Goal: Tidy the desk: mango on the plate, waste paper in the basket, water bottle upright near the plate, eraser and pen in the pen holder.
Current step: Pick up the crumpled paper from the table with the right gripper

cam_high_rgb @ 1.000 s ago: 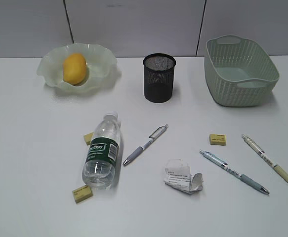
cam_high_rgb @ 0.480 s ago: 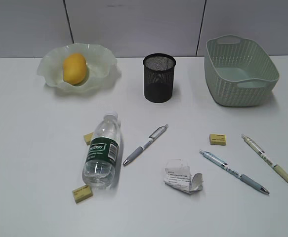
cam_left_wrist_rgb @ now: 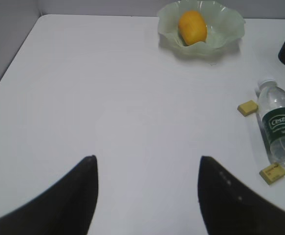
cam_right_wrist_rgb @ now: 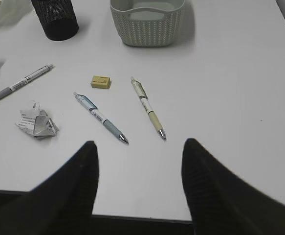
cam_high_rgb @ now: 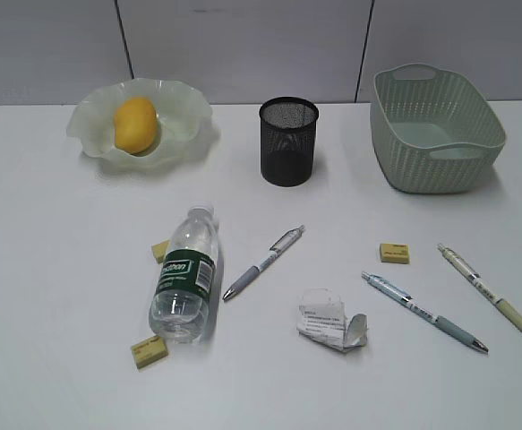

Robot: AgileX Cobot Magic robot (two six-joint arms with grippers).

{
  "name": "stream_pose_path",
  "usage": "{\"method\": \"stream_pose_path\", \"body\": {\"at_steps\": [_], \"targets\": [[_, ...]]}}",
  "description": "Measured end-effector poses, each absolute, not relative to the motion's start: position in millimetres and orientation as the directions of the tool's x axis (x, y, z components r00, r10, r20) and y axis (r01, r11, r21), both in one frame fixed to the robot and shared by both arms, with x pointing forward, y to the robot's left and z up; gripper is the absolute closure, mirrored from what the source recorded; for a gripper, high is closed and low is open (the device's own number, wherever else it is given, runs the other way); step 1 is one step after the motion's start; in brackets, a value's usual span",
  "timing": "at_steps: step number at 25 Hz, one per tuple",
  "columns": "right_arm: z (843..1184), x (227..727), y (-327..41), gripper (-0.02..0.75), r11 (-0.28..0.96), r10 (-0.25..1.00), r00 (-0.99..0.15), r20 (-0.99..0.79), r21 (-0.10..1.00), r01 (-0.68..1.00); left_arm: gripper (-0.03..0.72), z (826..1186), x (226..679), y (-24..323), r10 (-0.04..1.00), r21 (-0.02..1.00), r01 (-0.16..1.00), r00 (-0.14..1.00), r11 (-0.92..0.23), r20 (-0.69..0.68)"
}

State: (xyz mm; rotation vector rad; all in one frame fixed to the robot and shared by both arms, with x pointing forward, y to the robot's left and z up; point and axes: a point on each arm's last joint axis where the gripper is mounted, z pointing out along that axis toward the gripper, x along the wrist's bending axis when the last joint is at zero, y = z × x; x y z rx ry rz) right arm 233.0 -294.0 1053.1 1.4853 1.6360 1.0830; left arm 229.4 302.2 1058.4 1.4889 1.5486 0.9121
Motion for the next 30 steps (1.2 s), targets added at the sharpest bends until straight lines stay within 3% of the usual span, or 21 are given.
{"method": "stream_pose_path", "body": {"at_steps": [25,30], "targets": [[1058,233,-294,0.300,0.008,0.990,-0.130,0.053,0.901,0.433,0.200,1058,229,303,0.999,0.900,0.433,-0.007,0.050,-0.052],[1071,260,-290,0.300,0.020,0.989,-0.128,0.072,0.799,0.601,0.200,1058,229,303,0.999,0.900,0.433,-0.007,0.050,-0.052]]}}
